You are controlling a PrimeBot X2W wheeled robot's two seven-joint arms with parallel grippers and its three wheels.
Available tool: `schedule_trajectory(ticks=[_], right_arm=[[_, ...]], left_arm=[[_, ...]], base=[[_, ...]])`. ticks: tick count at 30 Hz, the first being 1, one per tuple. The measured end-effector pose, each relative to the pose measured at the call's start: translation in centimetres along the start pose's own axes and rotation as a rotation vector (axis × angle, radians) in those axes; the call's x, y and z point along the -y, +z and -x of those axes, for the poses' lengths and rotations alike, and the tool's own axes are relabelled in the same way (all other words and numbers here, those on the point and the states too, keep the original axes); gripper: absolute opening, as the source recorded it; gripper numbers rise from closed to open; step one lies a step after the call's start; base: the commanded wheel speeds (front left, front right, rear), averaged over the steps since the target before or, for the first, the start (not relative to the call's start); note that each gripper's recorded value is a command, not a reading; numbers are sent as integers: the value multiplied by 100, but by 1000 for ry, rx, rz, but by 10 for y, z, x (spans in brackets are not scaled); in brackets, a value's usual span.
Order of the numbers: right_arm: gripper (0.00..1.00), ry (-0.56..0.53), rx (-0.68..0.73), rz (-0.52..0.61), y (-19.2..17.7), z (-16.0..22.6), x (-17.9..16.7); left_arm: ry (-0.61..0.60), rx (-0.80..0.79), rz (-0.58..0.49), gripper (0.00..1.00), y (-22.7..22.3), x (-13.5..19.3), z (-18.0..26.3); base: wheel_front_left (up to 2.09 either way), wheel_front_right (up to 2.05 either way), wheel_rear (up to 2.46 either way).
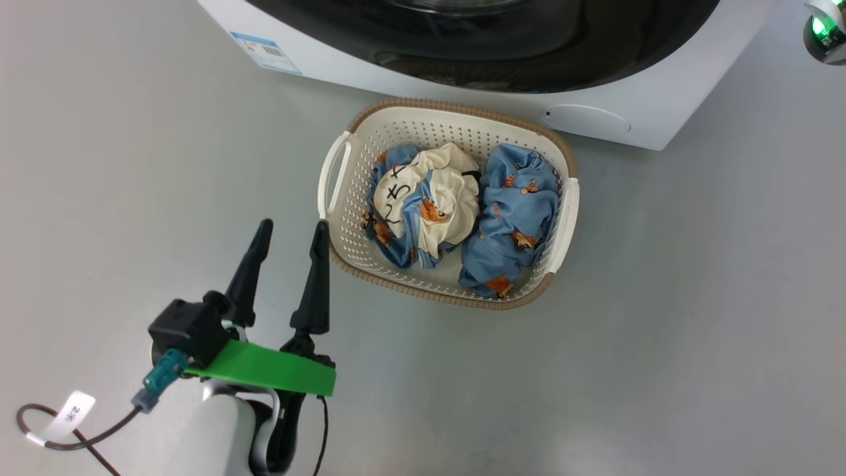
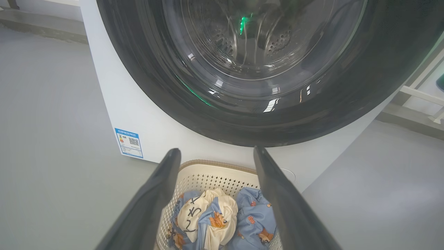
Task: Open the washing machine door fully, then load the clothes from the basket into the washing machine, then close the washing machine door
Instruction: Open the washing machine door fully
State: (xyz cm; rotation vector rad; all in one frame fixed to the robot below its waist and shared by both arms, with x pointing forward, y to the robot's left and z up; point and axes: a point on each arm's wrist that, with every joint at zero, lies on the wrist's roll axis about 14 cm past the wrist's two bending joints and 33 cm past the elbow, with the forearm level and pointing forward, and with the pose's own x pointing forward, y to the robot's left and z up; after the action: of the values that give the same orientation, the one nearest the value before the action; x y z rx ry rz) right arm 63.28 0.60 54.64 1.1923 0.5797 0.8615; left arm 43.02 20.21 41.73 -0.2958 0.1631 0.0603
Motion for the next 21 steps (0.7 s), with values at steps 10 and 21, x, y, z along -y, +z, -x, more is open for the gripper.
schedule_trajectory(ticks=[10, 21], right_arm=[[0, -1, -24, 2, -5, -6, 6], [0, 19, -68, 25, -19, -6, -13]], left_arm=[[9, 2, 3, 100, 1, -2, -3], [-5, 38, 10, 100, 14, 4, -4]], base=[[0, 0, 0], [0, 0, 0]])
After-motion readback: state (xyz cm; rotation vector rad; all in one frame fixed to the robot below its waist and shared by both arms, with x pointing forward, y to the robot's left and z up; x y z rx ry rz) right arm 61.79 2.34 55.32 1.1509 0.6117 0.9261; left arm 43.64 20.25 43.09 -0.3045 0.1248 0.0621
